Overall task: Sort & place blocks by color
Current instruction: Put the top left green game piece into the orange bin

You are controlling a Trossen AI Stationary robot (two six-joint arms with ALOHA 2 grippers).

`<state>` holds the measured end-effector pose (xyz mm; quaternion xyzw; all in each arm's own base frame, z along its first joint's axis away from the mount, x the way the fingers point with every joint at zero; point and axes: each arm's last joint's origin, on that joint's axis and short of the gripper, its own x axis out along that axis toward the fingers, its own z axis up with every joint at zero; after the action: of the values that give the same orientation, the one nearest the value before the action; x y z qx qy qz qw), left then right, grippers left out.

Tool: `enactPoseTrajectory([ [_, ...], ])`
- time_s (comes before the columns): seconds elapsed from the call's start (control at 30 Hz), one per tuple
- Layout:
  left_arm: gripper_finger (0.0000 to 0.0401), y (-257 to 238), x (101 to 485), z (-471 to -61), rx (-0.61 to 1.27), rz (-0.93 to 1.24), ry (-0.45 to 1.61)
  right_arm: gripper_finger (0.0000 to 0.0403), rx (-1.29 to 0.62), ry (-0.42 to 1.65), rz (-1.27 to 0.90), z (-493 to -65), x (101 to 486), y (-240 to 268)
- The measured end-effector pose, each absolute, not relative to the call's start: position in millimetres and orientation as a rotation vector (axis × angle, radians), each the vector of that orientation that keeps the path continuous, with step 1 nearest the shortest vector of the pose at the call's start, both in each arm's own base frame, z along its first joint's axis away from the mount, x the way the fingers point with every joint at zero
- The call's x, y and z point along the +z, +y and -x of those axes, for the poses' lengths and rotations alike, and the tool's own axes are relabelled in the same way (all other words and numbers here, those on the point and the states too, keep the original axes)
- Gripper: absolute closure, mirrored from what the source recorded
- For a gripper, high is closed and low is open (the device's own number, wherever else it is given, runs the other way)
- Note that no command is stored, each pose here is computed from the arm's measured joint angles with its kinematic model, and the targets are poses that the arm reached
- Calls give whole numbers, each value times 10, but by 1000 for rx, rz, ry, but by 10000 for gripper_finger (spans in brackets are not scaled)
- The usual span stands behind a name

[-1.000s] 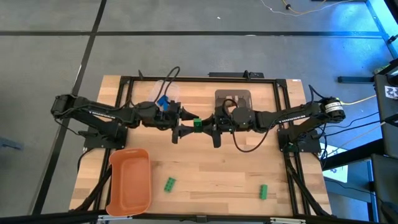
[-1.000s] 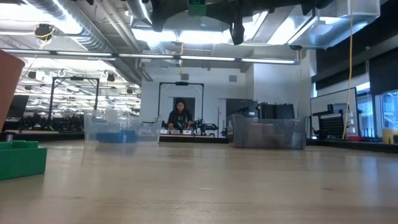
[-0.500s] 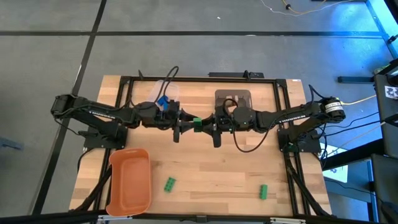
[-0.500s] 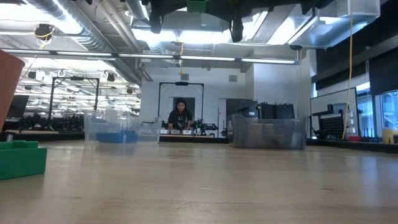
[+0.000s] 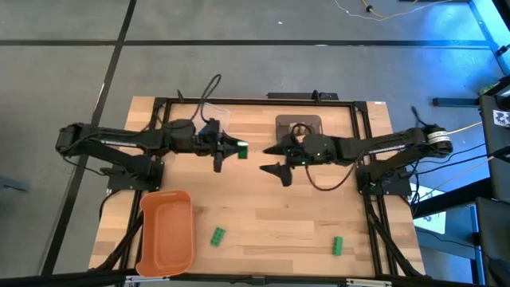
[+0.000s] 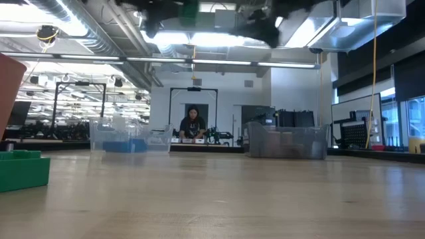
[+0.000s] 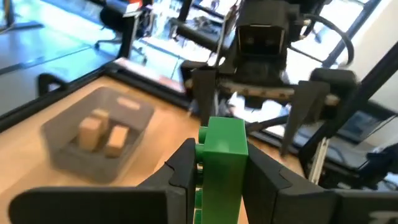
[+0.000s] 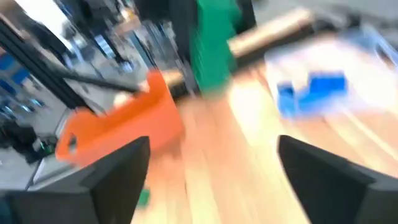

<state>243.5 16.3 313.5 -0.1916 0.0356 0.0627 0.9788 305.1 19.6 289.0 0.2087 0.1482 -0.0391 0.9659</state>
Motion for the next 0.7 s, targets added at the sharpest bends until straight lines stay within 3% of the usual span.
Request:
enactPoseTrajectory([
  [0.1, 323, 179, 3177, -2230, 170, 381, 130, 23, -120, 435, -452, -2860, 2883, 185],
  [0.33, 323, -37, 3115, -1735, 202, 483, 413, 15, -195, 680, -486, -2516, 2675, 203],
  [0.7, 323, -865, 3454, -1508, -195, 471, 1028, 14, -223, 774, -491, -2416, 2411, 220],
])
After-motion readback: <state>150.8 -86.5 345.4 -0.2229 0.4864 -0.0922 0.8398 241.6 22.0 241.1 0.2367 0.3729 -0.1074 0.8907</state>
